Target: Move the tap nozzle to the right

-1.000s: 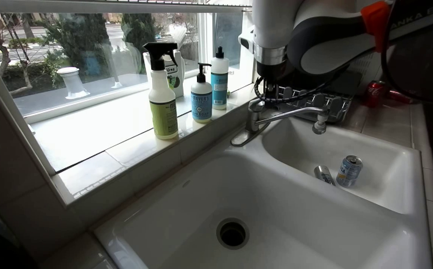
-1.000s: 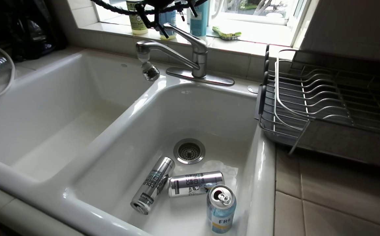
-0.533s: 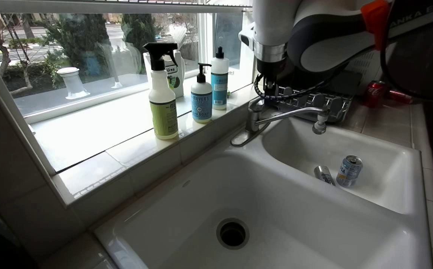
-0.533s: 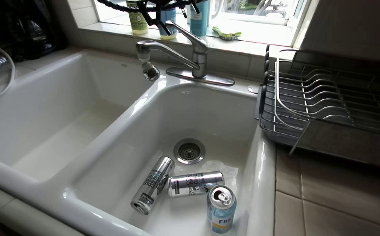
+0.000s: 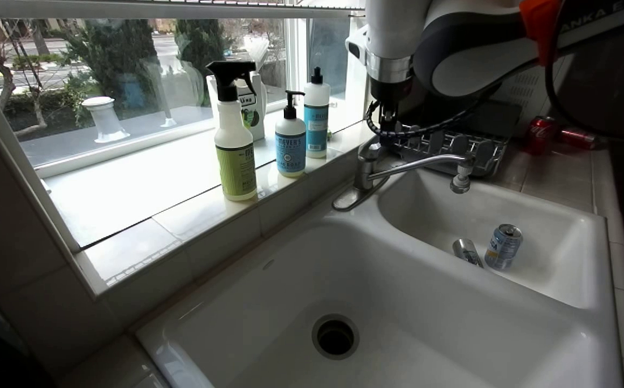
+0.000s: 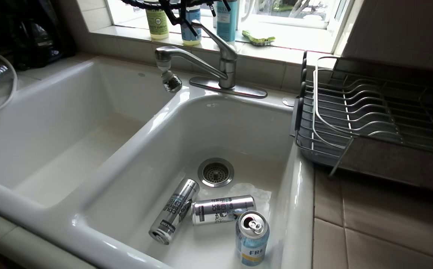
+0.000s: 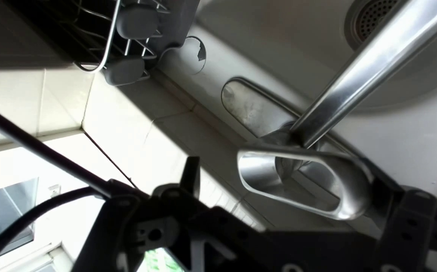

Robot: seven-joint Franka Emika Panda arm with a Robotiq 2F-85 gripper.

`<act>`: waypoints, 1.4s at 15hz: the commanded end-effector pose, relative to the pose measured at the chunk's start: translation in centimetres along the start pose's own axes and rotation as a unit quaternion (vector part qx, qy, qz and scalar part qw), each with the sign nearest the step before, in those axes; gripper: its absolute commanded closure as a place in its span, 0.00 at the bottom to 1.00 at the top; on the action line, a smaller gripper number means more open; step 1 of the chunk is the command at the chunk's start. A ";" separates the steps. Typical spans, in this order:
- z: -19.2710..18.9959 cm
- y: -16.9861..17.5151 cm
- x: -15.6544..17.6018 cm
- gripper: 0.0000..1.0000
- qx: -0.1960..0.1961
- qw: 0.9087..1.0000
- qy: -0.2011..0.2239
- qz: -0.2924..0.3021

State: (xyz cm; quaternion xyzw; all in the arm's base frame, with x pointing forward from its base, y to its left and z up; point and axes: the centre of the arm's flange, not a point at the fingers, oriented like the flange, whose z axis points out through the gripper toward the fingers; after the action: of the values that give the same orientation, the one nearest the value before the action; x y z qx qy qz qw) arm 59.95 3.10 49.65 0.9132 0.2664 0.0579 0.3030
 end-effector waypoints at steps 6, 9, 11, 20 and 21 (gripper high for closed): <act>-0.2 5.9 1.6 0.00 -0.042 0.998 0.024 0.032; 0.0 5.5 1.5 0.00 -0.015 1.000 0.009 0.025; 0.1 5.2 1.3 0.00 -0.001 1.000 -0.002 0.020; -1.5 5.0 -0.7 0.00 0.115 0.992 -0.046 0.004; -1.8 5.0 -1.0 0.00 0.130 0.990 -0.049 0.006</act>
State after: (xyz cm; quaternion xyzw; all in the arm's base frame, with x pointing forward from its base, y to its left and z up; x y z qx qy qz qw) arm 61.32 0.51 52.80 0.9399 0.2492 0.0022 0.2335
